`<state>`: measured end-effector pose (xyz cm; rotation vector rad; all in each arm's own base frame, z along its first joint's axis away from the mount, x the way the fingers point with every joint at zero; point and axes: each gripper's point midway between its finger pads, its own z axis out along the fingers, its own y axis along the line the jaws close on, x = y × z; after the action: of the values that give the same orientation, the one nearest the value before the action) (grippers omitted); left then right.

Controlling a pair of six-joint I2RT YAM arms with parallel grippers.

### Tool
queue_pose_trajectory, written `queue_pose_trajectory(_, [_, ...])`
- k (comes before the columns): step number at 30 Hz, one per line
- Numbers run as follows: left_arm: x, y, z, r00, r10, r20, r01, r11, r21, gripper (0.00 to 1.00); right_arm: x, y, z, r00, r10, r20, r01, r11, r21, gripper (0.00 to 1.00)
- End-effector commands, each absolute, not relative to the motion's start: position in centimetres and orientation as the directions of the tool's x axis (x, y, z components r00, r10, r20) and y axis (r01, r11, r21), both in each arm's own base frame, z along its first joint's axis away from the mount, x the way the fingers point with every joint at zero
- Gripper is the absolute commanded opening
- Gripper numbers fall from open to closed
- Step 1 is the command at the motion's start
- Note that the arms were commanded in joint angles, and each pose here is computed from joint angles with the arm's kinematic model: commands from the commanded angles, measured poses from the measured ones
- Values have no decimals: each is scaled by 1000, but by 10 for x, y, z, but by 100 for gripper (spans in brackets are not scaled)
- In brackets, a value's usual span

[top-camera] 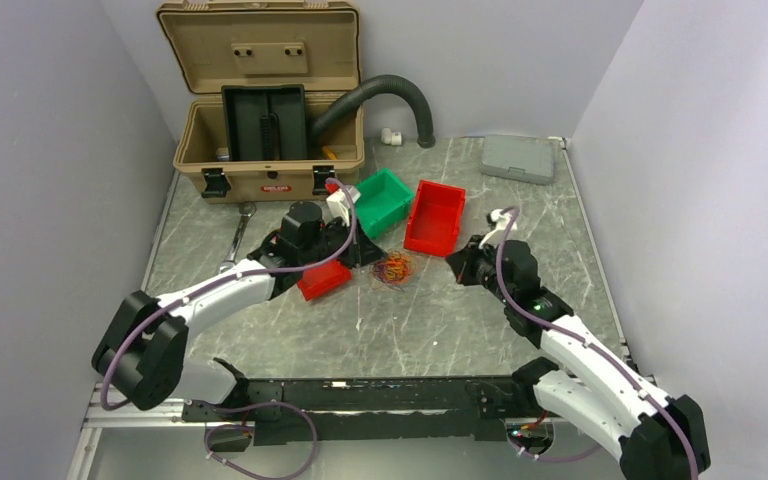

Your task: Untangle the cables

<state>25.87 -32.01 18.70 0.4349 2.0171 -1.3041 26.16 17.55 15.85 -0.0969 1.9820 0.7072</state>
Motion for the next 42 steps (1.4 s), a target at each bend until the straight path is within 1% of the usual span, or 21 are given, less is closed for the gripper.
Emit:
queue_pose_trajectory(1, [283,-285,175,-675,-110,-730,521,629,-577,0,273,102,139,-446,337,-829,50,934,353,0])
queue_pose_trajectory(4, [283,-278,170,-678,-115,-726,507,642,-575,0,270,92,139,-426,356,-832,97,932,350,0])
queue_pose_trajectory(7, [282,-273,165,-687,-119,-717,478,669,-569,0,262,59,131,-374,436,-819,303,892,336,0])
queue_pose_trajectory(8, [281,-273,166,-689,-117,-716,482,664,-572,0,263,56,133,-359,439,-824,315,888,336,0])
queue_pose_trajectory(9, [280,-277,171,-683,-113,-721,503,644,-577,0,266,66,137,-375,402,-835,240,912,331,0])
queue_pose_trajectory(10, [278,-281,175,-679,-108,-726,526,618,-584,0,269,89,143,-413,338,-846,87,939,333,3])
queue_pose_trajectory(11, [275,-286,180,-676,-107,-729,549,587,-595,0,267,111,149,-439,292,-850,-53,936,348,11])
queue_pose_trajectory(13, [270,-294,190,-670,-102,-736,589,530,-610,0,261,148,159,-462,258,-848,-257,877,406,36])
queue_pose_trajectory(15, [269,-299,194,-667,-93,-739,604,512,-610,0,256,169,166,-469,251,-847,-365,818,445,64])
queue_pose_trajectory(16, [269,-301,195,-665,-86,-742,611,509,-606,0,254,175,167,-471,246,-847,-399,797,454,76])
queue_pose_trajectory(19, [264,-308,202,-658,-70,-750,637,479,-604,0,243,198,173,-473,210,-856,-533,706,467,84])
queue_pose_trajectory(20, [262,-311,206,-653,-68,-755,650,462,-604,0,238,206,176,-469,193,-862,-586,662,467,85])
queue_pose_trajectory(23, [252,-323,217,-643,-50,-765,688,401,-605,0,227,223,178,-469,148,-871,-680,569,463,83])
queue_pose_trajectory(27, [243,-338,227,-634,-34,-773,716,352,-603,0,223,234,175,-471,110,-875,-720,526,453,78])
queue_pose_trajectory(32, [237,-351,233,-641,-34,-767,723,307,-619,0,219,242,177,-453,94,-886,-751,496,437,79])
queue_pose_trajectory(33, [236,-353,234,-644,-34,-765,724,296,-623,0,220,243,177,-451,93,-888,-748,502,433,75])
queue_pose_trajectory(34, [234,-356,233,-647,-30,-761,724,289,-627,0,220,244,178,-449,92,-889,-750,502,431,68])
queue_pose_trajectory(35, [234,-359,233,-650,-28,-759,723,284,-630,0,221,244,178,-449,93,-889,-748,504,431,59])
queue_pose_trajectory(38, [234,-361,233,-647,-26,-762,724,291,-626,0,228,240,179,-454,120,-883,-713,546,441,7])
queue_pose_trajectory(39, [237,-358,231,-641,-34,-766,720,317,-617,0,232,235,178,-454,135,-881,-686,577,443,0])
queue_pose_trajectory(42, [253,-339,218,-624,-46,-780,676,470,-568,0,247,212,173,-441,198,-875,-565,696,443,0])
